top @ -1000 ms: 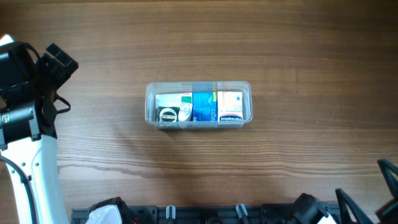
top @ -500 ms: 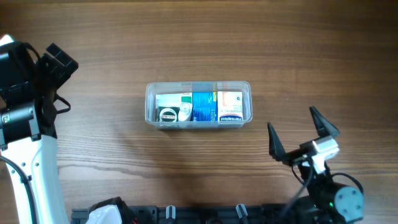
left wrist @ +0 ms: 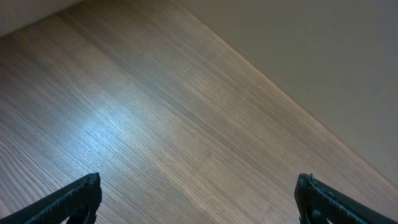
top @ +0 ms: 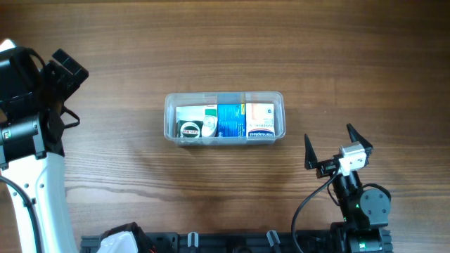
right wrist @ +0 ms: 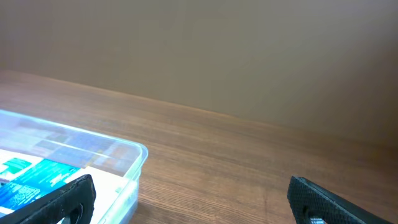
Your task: Pack container
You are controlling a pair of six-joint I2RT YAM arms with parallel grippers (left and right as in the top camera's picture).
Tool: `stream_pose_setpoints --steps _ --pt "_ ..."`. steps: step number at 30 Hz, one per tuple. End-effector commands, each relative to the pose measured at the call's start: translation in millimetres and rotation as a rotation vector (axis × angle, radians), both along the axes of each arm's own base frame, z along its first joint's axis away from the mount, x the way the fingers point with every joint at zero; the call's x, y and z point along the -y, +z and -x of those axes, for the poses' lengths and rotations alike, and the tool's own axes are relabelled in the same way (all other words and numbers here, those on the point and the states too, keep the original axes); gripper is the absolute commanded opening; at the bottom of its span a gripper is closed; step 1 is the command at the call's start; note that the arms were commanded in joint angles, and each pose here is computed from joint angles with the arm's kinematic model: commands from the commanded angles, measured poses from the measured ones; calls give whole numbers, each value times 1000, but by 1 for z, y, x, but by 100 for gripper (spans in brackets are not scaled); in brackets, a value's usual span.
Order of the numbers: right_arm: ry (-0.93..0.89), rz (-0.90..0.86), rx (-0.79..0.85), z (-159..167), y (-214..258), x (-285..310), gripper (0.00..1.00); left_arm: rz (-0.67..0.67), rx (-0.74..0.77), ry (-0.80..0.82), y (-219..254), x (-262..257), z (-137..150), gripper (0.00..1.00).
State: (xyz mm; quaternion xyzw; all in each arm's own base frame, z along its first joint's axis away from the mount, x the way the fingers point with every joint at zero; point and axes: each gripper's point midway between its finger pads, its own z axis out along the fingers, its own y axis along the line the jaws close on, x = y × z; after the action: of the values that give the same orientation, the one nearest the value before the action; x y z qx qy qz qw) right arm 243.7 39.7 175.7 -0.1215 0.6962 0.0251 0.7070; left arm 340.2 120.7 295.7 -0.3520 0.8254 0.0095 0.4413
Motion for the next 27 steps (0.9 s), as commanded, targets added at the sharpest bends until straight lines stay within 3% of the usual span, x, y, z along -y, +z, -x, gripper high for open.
stream_pose_setpoints --steps 1,15,20,23,25,27 --pt "14 18 18 1 3 -2 100 9 3 9 -1 -2 0 100" --pt "14 19 18 1 3 -2 100 19 -29 -8 -15 4 -1 100" --pt "14 19 18 1 3 -2 100 45 -161 -149 -96 63 51 100" --pt "14 19 18 1 3 -2 100 50 -219 -213 -174 87 114 100" --pt "14 19 18 1 3 -2 100 36 -136 -213 -196 87 122 100" --pt "14 18 18 1 3 -2 100 45 71 -191 -195 88 110 100"
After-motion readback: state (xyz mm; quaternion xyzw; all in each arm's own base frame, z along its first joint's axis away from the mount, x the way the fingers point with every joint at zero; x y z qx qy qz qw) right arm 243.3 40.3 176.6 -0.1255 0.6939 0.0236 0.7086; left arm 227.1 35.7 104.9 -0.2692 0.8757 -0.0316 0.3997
